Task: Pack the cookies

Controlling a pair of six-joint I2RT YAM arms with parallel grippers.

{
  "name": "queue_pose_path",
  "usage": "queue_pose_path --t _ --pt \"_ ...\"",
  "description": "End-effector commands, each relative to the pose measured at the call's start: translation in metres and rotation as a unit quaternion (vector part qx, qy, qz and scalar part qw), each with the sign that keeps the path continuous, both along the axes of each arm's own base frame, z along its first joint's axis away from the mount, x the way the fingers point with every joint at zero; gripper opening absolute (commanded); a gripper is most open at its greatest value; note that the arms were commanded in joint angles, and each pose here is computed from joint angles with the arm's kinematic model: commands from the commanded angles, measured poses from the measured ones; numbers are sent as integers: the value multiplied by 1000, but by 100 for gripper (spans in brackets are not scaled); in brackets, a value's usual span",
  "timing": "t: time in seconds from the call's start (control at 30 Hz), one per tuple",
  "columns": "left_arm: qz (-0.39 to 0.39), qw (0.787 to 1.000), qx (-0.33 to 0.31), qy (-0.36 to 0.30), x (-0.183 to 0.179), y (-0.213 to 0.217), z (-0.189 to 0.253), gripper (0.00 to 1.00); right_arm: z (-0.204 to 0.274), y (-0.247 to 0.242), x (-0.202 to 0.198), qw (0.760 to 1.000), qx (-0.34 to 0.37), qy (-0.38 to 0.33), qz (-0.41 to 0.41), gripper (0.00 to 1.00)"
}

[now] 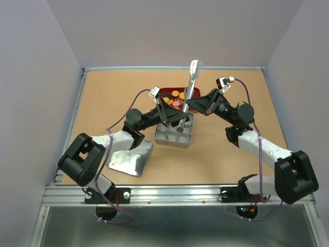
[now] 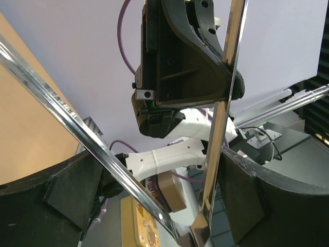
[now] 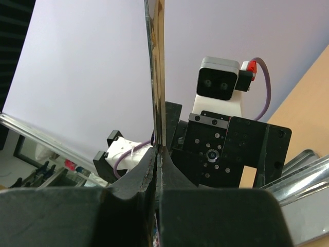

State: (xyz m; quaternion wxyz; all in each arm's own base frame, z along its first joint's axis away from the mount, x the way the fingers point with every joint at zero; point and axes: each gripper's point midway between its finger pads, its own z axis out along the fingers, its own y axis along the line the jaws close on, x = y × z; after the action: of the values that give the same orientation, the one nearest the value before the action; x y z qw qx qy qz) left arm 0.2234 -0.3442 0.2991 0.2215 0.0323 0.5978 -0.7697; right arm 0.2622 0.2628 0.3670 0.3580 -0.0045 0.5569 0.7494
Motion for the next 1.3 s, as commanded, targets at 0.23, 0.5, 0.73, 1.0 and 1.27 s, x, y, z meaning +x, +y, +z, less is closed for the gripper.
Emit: queue_pose_path --t 0.23,0.5,0.73,1.0,1.27 --pt "-20 923 -227 -309 -75 47 119 92 -26 15 -22 999 -2 -8 31 0" --pt "-6 937 -152 -314 -63 32 108 65 -22 12 -21 1000 -2 -25 14 0" --pt "43 942 -40 -330 -44 23 90 88 -19 13 -13 999 -21 -44 -1 0" --pt "47 949 -13 -311 -42 22 74 86 -28 14 -7 999 -39 -35 -9 0" --pt "12 950 0 -311 -46 5 63 86 -30 16 -3 999 -42 -33 -7 1"
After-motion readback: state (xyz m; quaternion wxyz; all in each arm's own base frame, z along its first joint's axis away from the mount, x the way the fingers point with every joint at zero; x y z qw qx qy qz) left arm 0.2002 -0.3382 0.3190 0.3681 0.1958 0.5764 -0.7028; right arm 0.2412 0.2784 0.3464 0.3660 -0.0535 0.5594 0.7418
